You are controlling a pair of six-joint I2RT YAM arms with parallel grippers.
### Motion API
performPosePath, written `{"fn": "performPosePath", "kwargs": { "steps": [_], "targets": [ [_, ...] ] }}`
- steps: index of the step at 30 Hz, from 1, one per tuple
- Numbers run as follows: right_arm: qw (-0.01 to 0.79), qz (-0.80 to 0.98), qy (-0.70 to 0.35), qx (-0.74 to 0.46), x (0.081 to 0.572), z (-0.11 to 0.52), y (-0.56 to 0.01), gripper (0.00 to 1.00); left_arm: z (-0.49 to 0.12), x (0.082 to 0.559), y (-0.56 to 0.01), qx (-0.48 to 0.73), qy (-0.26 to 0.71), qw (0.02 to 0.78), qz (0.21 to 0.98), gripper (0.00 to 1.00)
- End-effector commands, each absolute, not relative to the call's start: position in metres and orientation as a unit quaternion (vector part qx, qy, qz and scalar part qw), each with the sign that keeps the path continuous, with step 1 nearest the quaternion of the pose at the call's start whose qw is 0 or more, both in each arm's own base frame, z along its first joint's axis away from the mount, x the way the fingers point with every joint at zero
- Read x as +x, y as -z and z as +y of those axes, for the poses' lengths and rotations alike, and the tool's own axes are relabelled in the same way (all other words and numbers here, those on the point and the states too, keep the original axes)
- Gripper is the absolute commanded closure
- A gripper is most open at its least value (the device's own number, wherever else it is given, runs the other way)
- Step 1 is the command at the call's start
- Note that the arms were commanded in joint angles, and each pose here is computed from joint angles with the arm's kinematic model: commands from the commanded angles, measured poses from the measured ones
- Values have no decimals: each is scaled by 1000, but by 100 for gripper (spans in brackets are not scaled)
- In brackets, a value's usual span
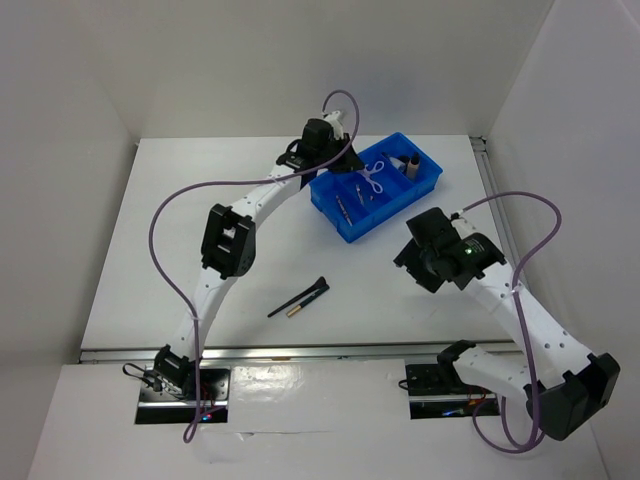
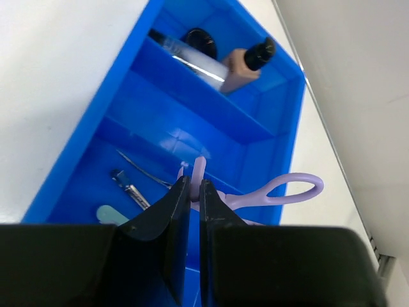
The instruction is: Organize the makeup
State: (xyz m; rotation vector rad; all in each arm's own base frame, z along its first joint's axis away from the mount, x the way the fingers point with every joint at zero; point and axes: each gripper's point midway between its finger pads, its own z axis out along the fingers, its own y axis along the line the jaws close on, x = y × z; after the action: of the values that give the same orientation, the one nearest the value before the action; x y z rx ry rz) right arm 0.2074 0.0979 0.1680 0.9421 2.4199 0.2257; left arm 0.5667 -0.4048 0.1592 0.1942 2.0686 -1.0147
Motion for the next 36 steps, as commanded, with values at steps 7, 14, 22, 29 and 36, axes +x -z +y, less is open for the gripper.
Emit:
{"fn": "performPosePath", "kwargs": {
  "steps": [7, 14, 22, 29, 36],
  "targets": [
    [272, 900, -69, 333, 226, 102, -170, 36, -406, 580, -172, 62, 413, 429, 801, 32],
    [273, 904, -67, 322, 234, 106, -168, 36, -411, 568, -199, 77, 438, 423, 789, 8],
    [298, 911, -103, 266, 264, 121, -181, 36, -360, 537, -284, 94, 382, 464, 794, 1],
    [277, 931, -157, 178, 277, 169, -175, 34, -230, 485, -310, 12, 283, 465, 839, 1],
    [210, 961, -151, 94, 248, 248, -142, 34, -118, 399, -320, -65, 172, 486, 854, 1]
  ]
}}
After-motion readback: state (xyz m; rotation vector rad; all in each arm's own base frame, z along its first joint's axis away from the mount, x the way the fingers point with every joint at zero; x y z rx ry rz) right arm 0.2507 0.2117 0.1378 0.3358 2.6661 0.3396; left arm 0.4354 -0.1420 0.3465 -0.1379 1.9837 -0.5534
